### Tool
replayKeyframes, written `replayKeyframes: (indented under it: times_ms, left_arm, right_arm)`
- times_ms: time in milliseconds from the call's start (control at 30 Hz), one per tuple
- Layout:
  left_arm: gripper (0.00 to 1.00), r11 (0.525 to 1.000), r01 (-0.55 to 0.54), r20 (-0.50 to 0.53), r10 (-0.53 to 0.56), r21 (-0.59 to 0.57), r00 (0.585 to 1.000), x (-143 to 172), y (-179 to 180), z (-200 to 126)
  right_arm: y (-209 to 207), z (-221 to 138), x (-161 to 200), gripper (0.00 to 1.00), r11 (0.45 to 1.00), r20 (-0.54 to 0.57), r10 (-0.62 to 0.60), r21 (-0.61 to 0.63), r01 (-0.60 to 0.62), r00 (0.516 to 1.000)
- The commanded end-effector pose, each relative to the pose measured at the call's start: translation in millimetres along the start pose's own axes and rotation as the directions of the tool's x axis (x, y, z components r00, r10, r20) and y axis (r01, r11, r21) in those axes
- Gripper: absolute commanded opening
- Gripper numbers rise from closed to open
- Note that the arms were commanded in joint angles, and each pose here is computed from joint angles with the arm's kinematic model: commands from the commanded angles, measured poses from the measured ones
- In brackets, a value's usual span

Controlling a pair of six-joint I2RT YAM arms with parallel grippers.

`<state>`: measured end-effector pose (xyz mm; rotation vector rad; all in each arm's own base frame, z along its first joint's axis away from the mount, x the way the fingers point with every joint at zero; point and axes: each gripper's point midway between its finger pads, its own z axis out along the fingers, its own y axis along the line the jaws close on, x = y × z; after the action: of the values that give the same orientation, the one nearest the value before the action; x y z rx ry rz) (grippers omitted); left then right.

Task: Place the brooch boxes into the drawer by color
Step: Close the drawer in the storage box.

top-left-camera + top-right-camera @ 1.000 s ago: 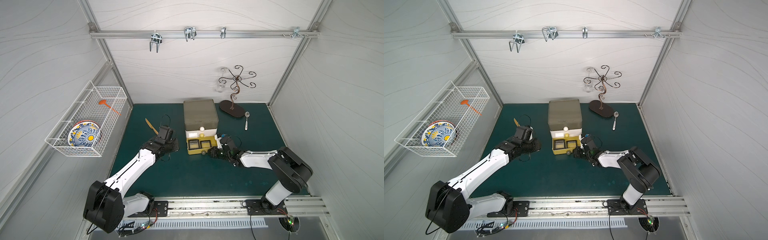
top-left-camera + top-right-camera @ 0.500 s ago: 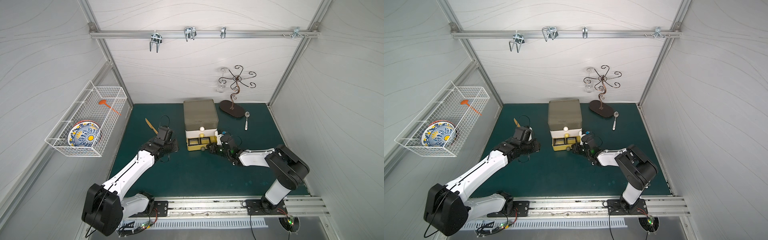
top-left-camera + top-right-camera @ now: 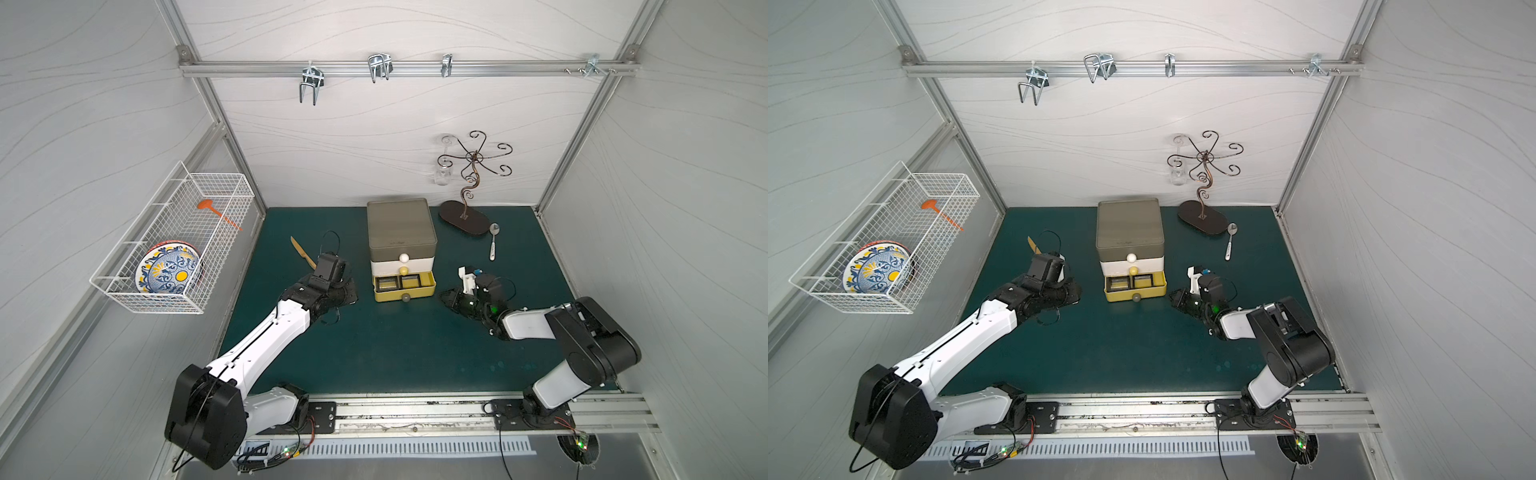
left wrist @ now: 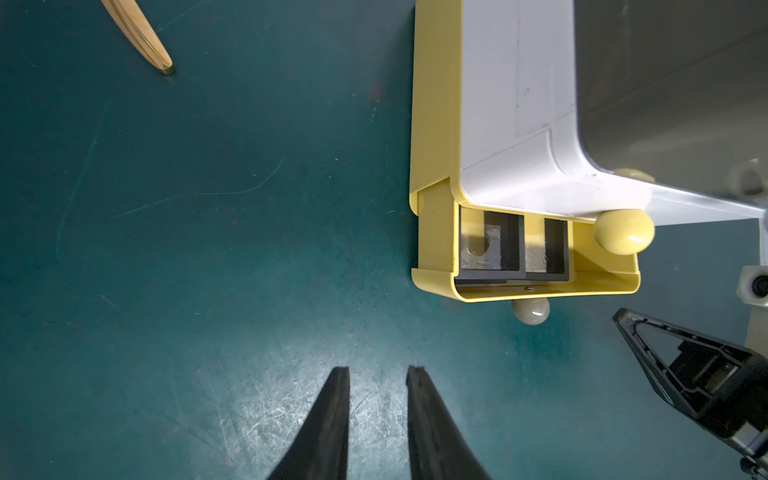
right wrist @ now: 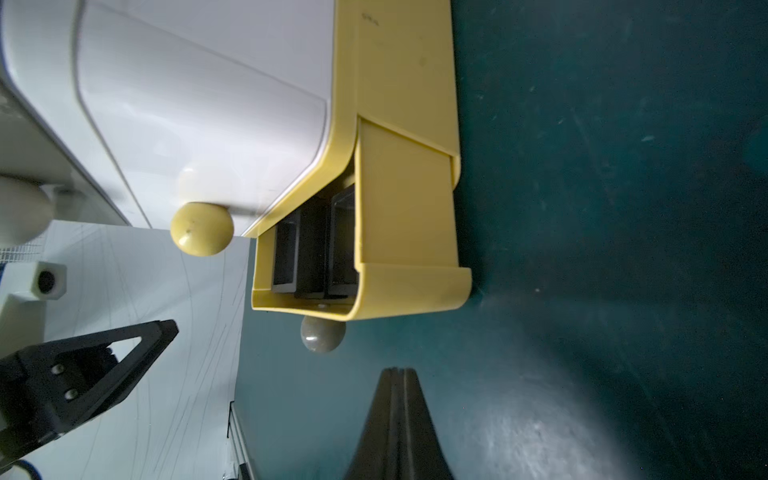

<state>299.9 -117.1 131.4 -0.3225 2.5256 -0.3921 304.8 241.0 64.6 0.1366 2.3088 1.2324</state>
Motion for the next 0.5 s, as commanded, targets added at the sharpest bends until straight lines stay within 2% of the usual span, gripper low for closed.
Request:
replayKeyframes:
  times_ms: [0, 467]
  left_arm:
    - [0.28, 1.0, -0.008, 0.029, 0.008, -0.002, 1.0, -9.8, -2.0, -0.2]
    - [0.28, 0.999, -0.007, 0.02, 0.008, -0.032, 1.0, -8.1, 4.1, 4.3]
  right_arm:
    - [10.2, 9.2, -5.5, 0.0, 0.998, -0.009, -0.026, -0.049, 0.026, 1.0]
    - [11.4, 56.2, -22.8, 0.0, 0.995, -0.02, 0.001, -0.099, -0.003, 1.0]
